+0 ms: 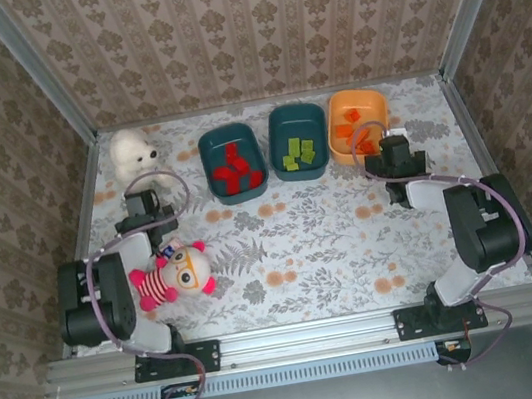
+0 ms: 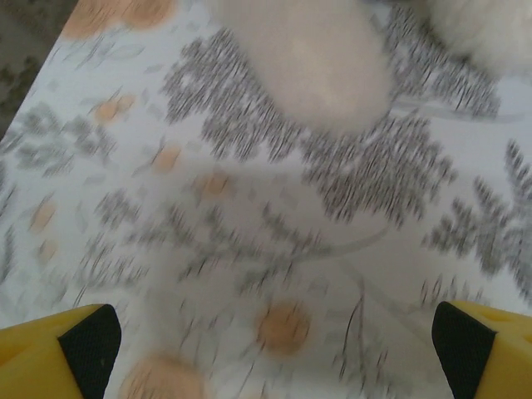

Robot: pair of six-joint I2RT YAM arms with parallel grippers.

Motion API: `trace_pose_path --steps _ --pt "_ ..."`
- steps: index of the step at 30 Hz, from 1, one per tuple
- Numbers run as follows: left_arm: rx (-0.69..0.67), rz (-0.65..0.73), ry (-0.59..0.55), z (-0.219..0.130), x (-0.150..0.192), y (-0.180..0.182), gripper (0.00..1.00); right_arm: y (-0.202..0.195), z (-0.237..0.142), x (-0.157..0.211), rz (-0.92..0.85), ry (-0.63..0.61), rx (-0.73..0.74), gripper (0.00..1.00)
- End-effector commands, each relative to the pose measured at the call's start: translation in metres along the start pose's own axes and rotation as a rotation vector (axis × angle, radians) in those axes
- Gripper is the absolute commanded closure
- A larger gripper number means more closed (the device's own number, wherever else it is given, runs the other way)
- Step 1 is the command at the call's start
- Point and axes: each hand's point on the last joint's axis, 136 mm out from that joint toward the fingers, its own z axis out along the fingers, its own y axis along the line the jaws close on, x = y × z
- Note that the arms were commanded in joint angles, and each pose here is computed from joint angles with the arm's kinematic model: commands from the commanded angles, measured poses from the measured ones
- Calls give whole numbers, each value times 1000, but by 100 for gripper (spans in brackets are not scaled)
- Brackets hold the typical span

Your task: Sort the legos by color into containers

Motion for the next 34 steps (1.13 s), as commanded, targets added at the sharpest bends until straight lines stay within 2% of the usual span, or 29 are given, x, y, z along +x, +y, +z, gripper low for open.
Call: trace_pose_path --steps 1,2,4,8,9,10,14,34 --pt "89 34 -205 0 -56 -13 0 13 -15 -18 3 -130 -115 0" --pt "96 33 -192 0 -53 -13 0 14 -23 -16 11 -182 -139 0" --pt "138 50 -242 -7 -56 -20 0 13 -36 -12 26 -266 -169 0" --pt "113 71 -470 -34 -43 -25 0 14 -46 -2 30 -387 -196 0" --pt "101 69 -541 -39 -37 -22 0 15 -46 -1 22 -366 -198 0" --pt "82 73 -556 -41 -34 -20 0 18 -44 0 13 -343 -205 0" --pt "109 57 -440 -25 -36 -21 0 10 -29 -3 49 -282 -159 0" --pt "113 50 -450 -26 -37 -20 0 7 -29 -2 62 -279 -164 0"
